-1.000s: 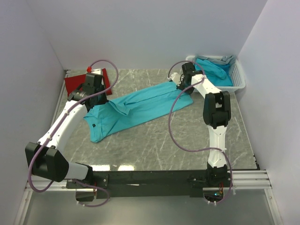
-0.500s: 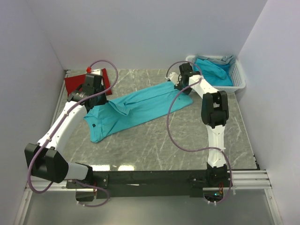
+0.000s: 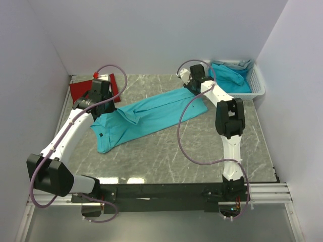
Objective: Fold and stack the t-shirts
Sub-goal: Fold the tshirt
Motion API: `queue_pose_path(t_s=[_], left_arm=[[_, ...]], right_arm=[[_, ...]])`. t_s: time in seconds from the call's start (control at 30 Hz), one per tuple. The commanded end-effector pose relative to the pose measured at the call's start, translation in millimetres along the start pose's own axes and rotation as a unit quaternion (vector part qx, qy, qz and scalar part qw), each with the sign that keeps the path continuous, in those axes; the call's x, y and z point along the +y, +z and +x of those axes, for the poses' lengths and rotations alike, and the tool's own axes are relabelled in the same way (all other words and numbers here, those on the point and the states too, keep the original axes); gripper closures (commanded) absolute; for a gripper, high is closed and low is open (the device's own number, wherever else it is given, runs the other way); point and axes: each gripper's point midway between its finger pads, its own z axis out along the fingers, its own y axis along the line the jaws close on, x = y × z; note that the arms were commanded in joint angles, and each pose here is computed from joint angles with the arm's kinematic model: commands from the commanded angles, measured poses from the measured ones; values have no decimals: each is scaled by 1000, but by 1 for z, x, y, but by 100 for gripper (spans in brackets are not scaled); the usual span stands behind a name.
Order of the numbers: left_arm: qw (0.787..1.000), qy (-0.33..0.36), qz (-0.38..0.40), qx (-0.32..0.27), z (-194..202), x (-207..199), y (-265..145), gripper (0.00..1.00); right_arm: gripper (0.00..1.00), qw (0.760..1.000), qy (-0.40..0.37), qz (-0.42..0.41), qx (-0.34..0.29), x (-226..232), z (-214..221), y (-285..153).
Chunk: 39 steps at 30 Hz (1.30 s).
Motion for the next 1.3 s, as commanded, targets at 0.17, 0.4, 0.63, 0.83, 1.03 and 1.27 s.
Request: queue_pose_path(t_s=[0.17,0.4,0.63,0.83,1.03,1.27], left_arm=[[1000,4,3,-17,-17,-3,6,100],[1000,23,-9,-6,-22,-6,26,100],[999,50,-19,-5,-33,-9,46,100],[997,71,-23,-7,-40,-11,58,100],[996,86,-33,-6,-45,-10,70,100],[994,98,-46,10,-39,-9,89,100]], right_arm=[[62,992,-27,-94,-76,17,-37,-64],[62,982,-9,-138,-126,38,-51,-97],[61,971,19,-176,-162,61,-53,-130],[61,965,20,-198,-172,78,-50,-142],[60,962,20,-210,-172,84,-49,-142],[60,962,17,-214,-171,88,-46,-142]])
